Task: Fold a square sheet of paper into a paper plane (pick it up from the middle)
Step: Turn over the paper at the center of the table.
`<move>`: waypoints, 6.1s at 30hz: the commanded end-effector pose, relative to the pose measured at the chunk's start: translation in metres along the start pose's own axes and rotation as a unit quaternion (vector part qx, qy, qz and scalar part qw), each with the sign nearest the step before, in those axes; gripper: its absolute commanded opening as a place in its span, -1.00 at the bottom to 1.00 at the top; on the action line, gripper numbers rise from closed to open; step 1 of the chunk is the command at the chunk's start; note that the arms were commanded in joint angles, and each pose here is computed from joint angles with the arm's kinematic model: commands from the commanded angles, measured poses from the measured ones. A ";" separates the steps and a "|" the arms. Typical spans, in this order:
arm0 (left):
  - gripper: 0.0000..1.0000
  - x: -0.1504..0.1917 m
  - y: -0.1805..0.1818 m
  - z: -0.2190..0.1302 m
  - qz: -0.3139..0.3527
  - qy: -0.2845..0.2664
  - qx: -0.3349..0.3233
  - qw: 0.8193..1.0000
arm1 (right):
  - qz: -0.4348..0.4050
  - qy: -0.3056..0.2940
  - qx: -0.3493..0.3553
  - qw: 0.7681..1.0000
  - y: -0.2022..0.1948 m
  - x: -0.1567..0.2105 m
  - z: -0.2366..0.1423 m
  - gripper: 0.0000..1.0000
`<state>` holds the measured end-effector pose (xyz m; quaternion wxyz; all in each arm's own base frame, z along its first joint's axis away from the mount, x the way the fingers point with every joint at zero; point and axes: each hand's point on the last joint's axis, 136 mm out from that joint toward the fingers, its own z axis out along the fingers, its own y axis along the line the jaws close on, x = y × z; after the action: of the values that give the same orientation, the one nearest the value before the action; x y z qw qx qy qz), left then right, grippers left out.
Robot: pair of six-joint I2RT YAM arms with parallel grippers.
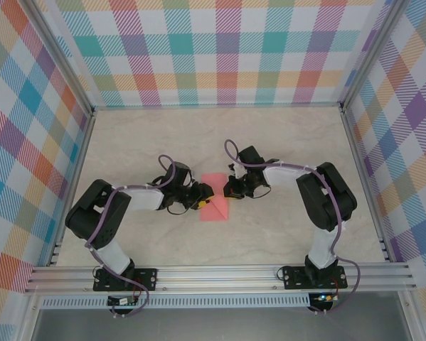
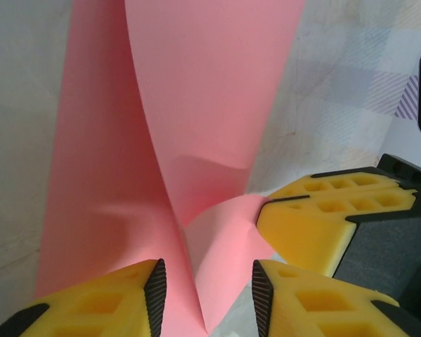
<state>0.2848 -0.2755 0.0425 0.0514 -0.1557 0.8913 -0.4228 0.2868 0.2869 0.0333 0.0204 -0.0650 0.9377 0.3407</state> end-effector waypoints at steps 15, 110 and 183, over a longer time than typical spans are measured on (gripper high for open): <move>-0.85 -0.006 -0.028 0.003 0.085 -0.016 0.024 0.996 | 0.010 -0.106 0.037 0.994 0.012 -0.012 -0.066 0.20; -0.57 0.015 0.009 0.032 0.141 0.037 -0.240 0.960 | 0.112 -0.070 0.004 0.991 0.011 -0.014 -0.035 -0.70; 0.04 -0.036 0.035 -0.052 -0.030 -0.082 -0.149 0.985 | -0.003 -0.091 0.078 0.993 0.075 -0.001 -0.055 -0.52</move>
<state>0.3007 -0.2327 0.0672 0.0954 -0.1684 0.9272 -0.3206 0.2814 0.3066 0.1431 0.1277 -0.0252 0.9391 0.3180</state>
